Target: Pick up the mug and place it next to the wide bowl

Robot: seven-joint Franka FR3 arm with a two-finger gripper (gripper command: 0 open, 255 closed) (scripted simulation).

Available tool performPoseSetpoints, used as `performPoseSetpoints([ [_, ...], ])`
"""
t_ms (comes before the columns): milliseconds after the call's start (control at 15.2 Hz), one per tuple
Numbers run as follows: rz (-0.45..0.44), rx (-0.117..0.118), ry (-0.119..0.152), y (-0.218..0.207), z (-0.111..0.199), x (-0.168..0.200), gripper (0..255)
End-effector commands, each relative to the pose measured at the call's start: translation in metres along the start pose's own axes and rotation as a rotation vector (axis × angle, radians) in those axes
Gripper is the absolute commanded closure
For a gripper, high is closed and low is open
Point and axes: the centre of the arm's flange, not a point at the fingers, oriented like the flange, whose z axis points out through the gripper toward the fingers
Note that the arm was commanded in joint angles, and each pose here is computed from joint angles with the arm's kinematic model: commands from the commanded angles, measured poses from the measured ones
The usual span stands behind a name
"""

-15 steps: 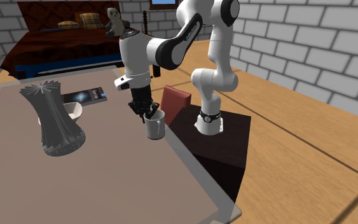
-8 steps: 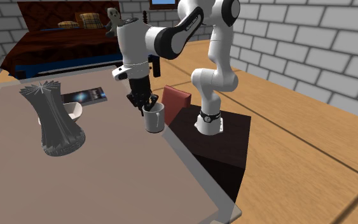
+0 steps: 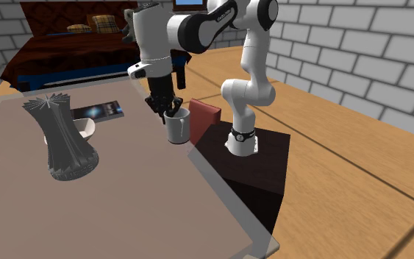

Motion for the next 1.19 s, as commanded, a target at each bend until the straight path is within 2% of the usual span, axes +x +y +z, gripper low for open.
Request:
performPoseSetpoints([
  [0, 0.000, 0.000, 0.000, 0.000, -0.010, 0.000, 255],
  [1122, 0.000, 0.000, 0.000, 0.211, -0.024, -0.072, 255],
])
